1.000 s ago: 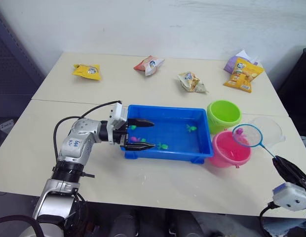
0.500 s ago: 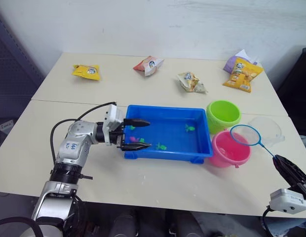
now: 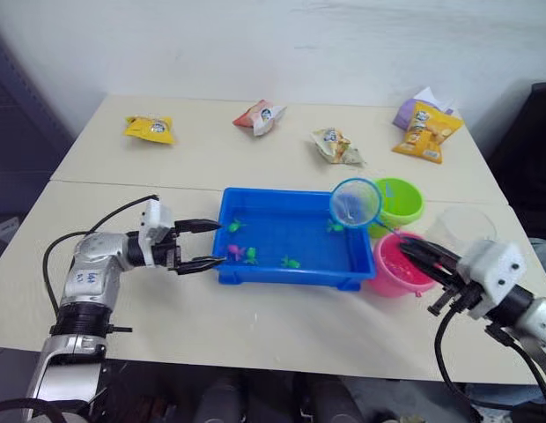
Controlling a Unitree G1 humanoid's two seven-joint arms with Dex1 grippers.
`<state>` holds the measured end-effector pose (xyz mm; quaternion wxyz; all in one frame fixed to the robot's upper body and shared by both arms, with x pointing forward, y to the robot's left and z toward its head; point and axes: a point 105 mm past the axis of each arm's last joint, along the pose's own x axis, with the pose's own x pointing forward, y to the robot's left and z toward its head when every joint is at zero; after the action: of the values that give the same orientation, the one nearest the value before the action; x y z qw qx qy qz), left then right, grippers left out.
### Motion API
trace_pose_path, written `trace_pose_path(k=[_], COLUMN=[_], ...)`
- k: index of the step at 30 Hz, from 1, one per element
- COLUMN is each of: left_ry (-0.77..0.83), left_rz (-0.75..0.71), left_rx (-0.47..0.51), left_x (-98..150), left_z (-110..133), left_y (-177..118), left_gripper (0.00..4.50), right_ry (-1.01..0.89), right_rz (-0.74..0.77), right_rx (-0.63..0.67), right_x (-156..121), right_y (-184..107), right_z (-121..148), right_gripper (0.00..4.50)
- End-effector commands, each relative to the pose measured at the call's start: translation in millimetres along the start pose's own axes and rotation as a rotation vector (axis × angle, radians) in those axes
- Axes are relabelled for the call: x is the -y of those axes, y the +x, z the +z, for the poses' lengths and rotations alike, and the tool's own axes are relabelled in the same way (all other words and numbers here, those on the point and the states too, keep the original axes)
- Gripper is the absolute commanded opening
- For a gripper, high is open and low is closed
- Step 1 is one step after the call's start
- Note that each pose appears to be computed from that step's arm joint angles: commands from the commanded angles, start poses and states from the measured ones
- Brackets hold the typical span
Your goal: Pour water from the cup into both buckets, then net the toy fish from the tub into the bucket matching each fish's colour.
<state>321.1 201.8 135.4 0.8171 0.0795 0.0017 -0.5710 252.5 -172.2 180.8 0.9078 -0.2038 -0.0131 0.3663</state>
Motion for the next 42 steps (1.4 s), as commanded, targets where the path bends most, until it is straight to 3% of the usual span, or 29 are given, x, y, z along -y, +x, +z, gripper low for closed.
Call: trace_pose_path(k=[1, 4, 8, 18, 30, 42], left_ry=[0.035, 0.039, 0.064, 0.103, 0.206, 0.218], left_rz=[0.062, 0.097, 0.09, -0.014, -0.103, -0.116], left_rx=[-0.001, -0.022, -0.007, -0.071, -0.346, -0.371], left_x=[-4.3, -1.6, 5.9, 28.3, 17.4, 15.5], left_z=[4.3, 0.2, 12.8, 39.9, 45.9, 52.1], left_y=[-15.9, -24.7, -18.0, -0.8, -10.3, -13.6], left_gripper=[4.41, 4.41, 4.41, 4.41, 4.41, 4.41], right_ry=[0.084, 0.124, 0.116, -0.008, -0.158, -0.23], right_rz=[0.104, 0.211, 0.275, 0.548, 0.555, 0.498], right_rx=[-0.017, -0.094, -0.131, -0.26, -0.367, -0.409], right_x=[-12.9, -20.2, -19.8, -44.1, -40.4, -23.3], right_y=[17.6, 47.7, 78.4, 104.5, 137.4, 149.0], right_z=[7.5, 2.2, 6.4, 13.1, 10.3, 12.0], right_gripper=[0.0, 0.0, 0.0, 0.0, 0.0, 0.0])
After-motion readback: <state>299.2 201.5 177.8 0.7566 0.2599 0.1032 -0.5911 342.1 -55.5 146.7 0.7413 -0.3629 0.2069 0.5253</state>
